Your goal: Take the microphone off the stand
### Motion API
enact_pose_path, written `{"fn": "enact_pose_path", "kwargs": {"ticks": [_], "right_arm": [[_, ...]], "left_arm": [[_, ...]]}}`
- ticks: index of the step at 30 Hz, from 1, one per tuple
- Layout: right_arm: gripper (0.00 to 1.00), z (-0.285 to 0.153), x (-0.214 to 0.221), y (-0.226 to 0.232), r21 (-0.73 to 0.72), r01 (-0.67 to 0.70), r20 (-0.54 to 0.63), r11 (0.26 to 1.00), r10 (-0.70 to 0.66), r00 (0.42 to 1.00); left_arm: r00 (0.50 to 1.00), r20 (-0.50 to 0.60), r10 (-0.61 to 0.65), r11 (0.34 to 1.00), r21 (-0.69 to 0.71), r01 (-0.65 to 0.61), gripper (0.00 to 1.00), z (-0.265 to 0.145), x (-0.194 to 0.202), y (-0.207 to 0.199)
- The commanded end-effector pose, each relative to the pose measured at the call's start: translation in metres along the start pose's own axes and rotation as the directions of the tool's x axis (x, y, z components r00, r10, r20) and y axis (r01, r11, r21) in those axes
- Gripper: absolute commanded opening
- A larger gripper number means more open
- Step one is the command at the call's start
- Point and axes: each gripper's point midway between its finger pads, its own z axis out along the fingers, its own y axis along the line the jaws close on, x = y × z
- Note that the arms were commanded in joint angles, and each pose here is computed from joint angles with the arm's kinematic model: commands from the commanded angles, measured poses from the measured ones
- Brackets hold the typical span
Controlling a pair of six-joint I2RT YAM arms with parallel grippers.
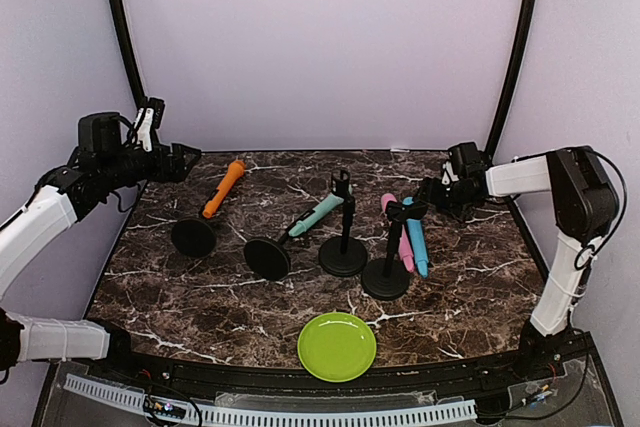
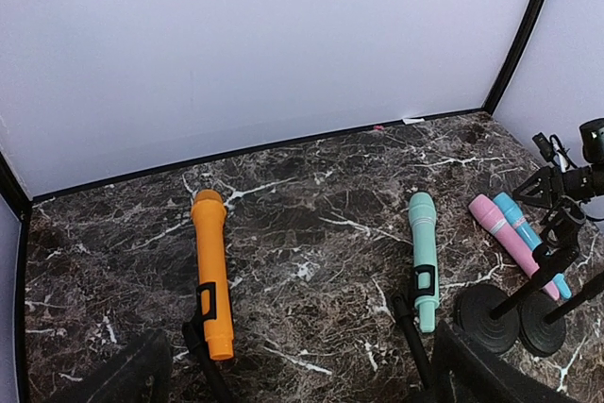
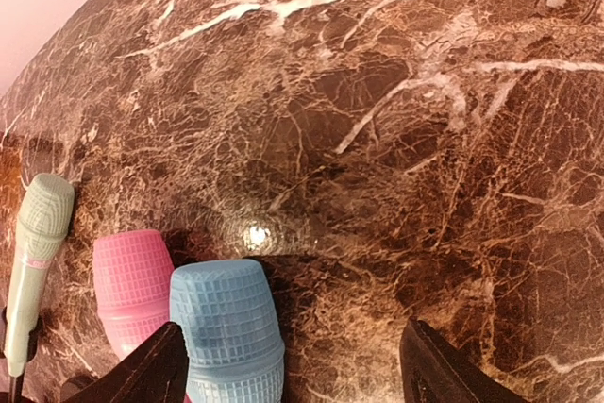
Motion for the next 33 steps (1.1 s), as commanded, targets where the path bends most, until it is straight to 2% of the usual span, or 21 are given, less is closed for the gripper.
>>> {"fn": "enact_pose_path", "kwargs": {"ticks": [1,7,19,27,29,33], "right_arm": [[0.8,-0.026,-0.024,0.022,-0.09,0.019,0.119,0.996,-0.008,0.993],[0.82,-0.064,-0.032,0.037,-0.158,0.055,0.22,0.986,-0.019,0.975],[0.83,-0.126,-0.028,0.045,-0.17,0.132,0.32,0.976,-0.072,0.945],[0.88,-0.156,-0.028,0.044,-0.169,0.152,0.396,0.974,-0.074,0.915],[0.88,-0.157,-0.026,0.043,-0.162,0.156,0.397,0.974,-0.08,0.914],[0.89,-0.159,-0.022,0.037,-0.144,0.156,0.402,0.977,-0.086,0.912]], "left_arm": [[1.0,-0.028,0.005,1.0,-0.002,-0.005,0.97,0.008,0.011,0.002],[0.995,-0.097,-0.024,0.997,0.064,0.031,0.95,0.028,0.027,-0.008],[0.953,-0.296,0.06,0.981,0.193,-0.002,0.89,0.077,0.081,-0.086],[0.882,-0.425,0.203,0.971,0.207,-0.124,0.89,0.113,0.118,-0.125],[0.838,-0.498,0.222,0.971,0.187,-0.146,0.9,0.127,0.137,-0.124],[0.779,-0.556,0.29,0.957,0.155,-0.246,0.91,0.141,0.15,-0.126]]}}
